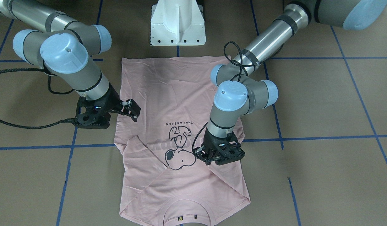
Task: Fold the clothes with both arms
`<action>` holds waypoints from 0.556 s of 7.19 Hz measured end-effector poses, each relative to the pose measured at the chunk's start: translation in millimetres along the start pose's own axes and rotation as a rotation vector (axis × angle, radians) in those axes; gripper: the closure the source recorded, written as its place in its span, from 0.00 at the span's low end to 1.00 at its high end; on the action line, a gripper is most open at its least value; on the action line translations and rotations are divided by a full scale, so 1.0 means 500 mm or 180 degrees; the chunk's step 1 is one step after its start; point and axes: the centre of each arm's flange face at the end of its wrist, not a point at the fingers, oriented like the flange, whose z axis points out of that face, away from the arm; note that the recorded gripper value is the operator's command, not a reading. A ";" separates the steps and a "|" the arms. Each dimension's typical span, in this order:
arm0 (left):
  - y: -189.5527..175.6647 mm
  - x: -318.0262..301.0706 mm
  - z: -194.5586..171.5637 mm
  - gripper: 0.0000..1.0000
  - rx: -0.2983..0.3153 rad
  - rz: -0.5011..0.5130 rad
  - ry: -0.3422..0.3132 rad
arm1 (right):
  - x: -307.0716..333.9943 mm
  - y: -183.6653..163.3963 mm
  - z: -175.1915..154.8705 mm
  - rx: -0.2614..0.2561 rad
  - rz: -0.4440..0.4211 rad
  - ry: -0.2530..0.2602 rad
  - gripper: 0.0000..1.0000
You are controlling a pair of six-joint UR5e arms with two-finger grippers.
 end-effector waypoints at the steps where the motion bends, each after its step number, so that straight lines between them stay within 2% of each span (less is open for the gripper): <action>1: 0.003 0.002 0.000 0.00 0.0003 0.0013 0.0060 | 0.000 0.000 -0.001 0.0005 -0.0005 -0.0006 0.00; 3: 0.011 0.007 -0.025 0.00 0.0004 0.0043 0.0180 | -0.001 0.016 -0.011 0.0024 -0.0024 -0.0041 0.00; 4: 0.025 -0.016 -0.048 0.00 -0.0053 0.0071 0.0250 | 0.001 0.050 -0.007 0.0032 -0.0012 -0.0047 0.00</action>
